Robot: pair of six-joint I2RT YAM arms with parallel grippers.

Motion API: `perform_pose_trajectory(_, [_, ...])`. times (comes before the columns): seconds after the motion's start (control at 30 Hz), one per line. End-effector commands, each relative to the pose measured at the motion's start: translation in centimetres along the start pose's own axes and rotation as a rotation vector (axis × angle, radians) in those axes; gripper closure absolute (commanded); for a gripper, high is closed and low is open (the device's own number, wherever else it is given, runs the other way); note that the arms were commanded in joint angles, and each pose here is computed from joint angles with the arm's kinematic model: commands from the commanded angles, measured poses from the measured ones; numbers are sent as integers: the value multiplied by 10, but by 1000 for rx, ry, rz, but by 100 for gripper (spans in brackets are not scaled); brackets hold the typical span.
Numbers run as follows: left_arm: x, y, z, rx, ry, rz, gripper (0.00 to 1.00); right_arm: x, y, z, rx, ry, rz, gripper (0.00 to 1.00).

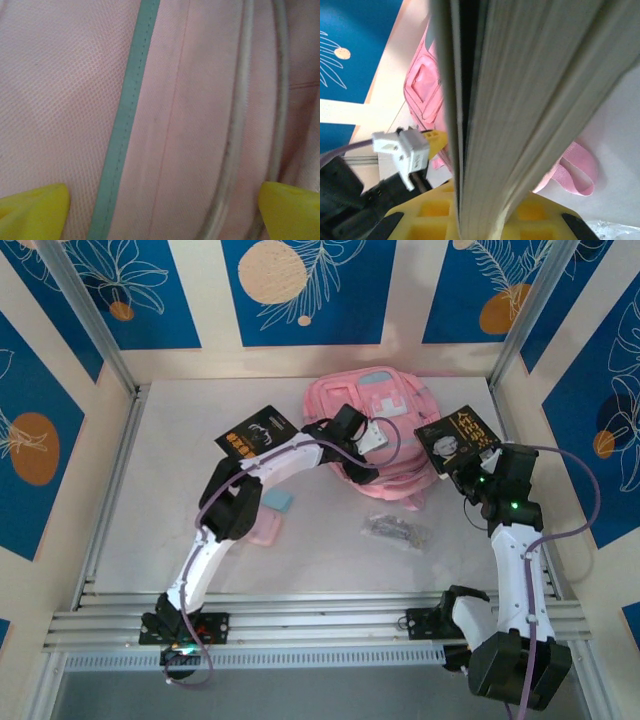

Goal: Pack the student bag
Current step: Open the student bag at the top-center of the table.

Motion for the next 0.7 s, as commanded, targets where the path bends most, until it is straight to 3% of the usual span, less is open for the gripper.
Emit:
perform_pose_trajectory(0.0, [-23, 1, 22, -36, 163, -4, 3, 8, 15, -10, 57, -52, -94, 100])
perform_pose_trajectory(0.13, [-45, 0, 38, -18, 288, 25, 4, 11, 16, -11, 61, -54, -91, 100])
perform_pose_trajectory(0.2, [-52, 1, 46, -1, 321, 43, 15, 11, 15, -11, 58, -55, -89, 100])
perform_pose_trajectory(0.33, [-55, 0, 51, 57, 326, 70, 83, 15, 17, -11, 62, -62, -94, 100])
perform_pose_trajectory(0.37, [-52, -1, 47, 74, 312, 84, 97, 16, 17, -12, 62, -67, -87, 100])
perform_pose_trajectory(0.57, [-4, -3, 0, 230, 120, 147, 100, 41, 20, -22, 105, -185, -9, 100])
perform_pose_trajectory(0.67, [32, 9, -28, 384, 1, 239, 100, 56, 17, -26, 131, -253, 76, 100])
Point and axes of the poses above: each hand's point on the last joint's axis, 136 mm out from that joint toward the fingers, its own x axis back along the fingers, its own y axis along the line the jaws close on, z = x × y, the point moved 8 cm from there along x, back along the fingers, and after that the axes turned 9 degrees about x, right-handed, at the moved point
